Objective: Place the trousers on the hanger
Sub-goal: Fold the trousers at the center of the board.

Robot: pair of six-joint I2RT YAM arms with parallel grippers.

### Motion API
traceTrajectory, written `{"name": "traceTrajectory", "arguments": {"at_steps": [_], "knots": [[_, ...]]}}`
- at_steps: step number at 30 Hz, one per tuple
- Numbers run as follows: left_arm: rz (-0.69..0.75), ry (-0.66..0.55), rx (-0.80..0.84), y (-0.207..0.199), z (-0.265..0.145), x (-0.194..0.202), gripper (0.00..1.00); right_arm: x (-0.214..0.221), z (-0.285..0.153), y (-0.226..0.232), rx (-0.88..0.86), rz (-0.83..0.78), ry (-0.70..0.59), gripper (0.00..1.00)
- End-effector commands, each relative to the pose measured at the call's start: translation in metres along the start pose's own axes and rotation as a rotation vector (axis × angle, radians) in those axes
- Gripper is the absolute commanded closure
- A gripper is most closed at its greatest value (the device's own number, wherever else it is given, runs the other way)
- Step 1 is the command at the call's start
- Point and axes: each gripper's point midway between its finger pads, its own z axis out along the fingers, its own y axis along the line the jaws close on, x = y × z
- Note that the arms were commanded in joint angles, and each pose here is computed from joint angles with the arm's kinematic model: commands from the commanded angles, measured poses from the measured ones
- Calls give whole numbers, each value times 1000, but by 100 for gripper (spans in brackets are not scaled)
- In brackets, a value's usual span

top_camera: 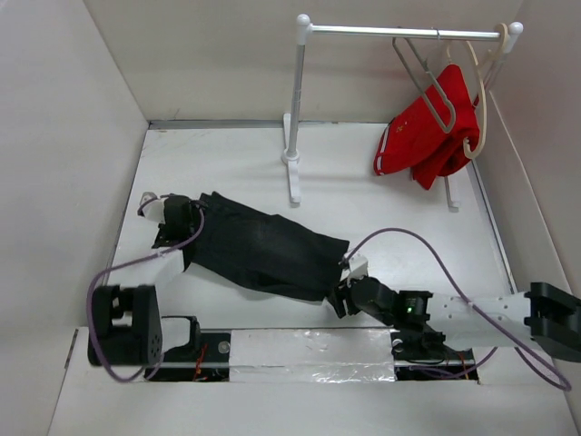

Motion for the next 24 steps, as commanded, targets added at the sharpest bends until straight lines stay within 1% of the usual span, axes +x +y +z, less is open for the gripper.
{"name": "traceTrajectory", "arguments": {"at_steps": [1, 2, 3, 4, 5, 6, 7, 8, 9, 10, 11, 12, 13, 14, 15, 16, 17, 18, 19, 20, 22, 23, 24], "knots": [[-23, -172, 93, -26, -31, -35, 54, -8, -14, -7, 13, -5, -33, 30], [-3, -175, 131, -37, -39, -33, 53, -21, -18, -1, -18, -3, -67, 26], [27, -149, 180, -53, -48, -20, 53, -28, -27, -1, -36, -23, -79, 23], [59, -135, 211, -63, -56, -16, 53, -38, -31, 2, -55, -15, -95, 21], [79, -127, 248, -80, -64, -14, 53, -47, -35, 0, -55, -9, -116, 21], [108, -111, 267, -87, -69, -6, 54, -65, -43, 1, -67, -7, -166, 21], [168, -74, 321, -101, -80, 14, 61, -75, -45, -3, -57, -10, -192, 32], [198, -49, 358, -108, -87, 26, 71, -84, -46, -9, -41, -27, -217, 46], [236, -18, 385, -113, -91, 41, 93, -101, -46, -24, 8, 5, -258, 63], [292, 52, 438, -120, -104, 68, 100, -108, -44, -25, -8, -3, -262, 91], [358, 77, 455, -121, -109, 81, 100, -116, -41, -30, -12, -35, -277, 98], [400, 110, 458, -117, -113, 95, 100, -139, -37, -36, -36, -9, -337, 100], [438, 146, 479, -115, -120, 109, 100, -136, -22, -43, -31, -21, -305, 100], [492, 200, 517, -108, -133, 131, 100, -141, -14, -48, -44, -24, -304, 100], [536, 219, 540, -104, -139, 139, 100, -149, -7, -54, -51, -37, -309, 100], [544, 236, 560, -102, -147, 143, 100, -158, -1, -60, -84, -30, -299, 100], [562, 264, 563, -90, -150, 150, 100, -146, 16, -65, -86, -21, -236, 100], [570, 284, 581, -87, -155, 155, 100, -150, 21, -67, -92, -18, -247, 100], [569, 325, 618, -85, -164, 161, 100, -148, 27, -66, -99, -10, -235, 98], [577, 347, 608, -71, -162, 166, 100, -142, 32, -67, -94, 2, -223, 93], [592, 387, 651, -62, -171, 179, 100, -137, 39, -64, -118, 39, -229, 85], [609, 415, 640, -45, -168, 185, 100, -129, 42, -61, -126, 46, -217, 84], [613, 429, 640, -39, -167, 189, 100, -122, 47, -59, -123, 55, -198, 84]]}}
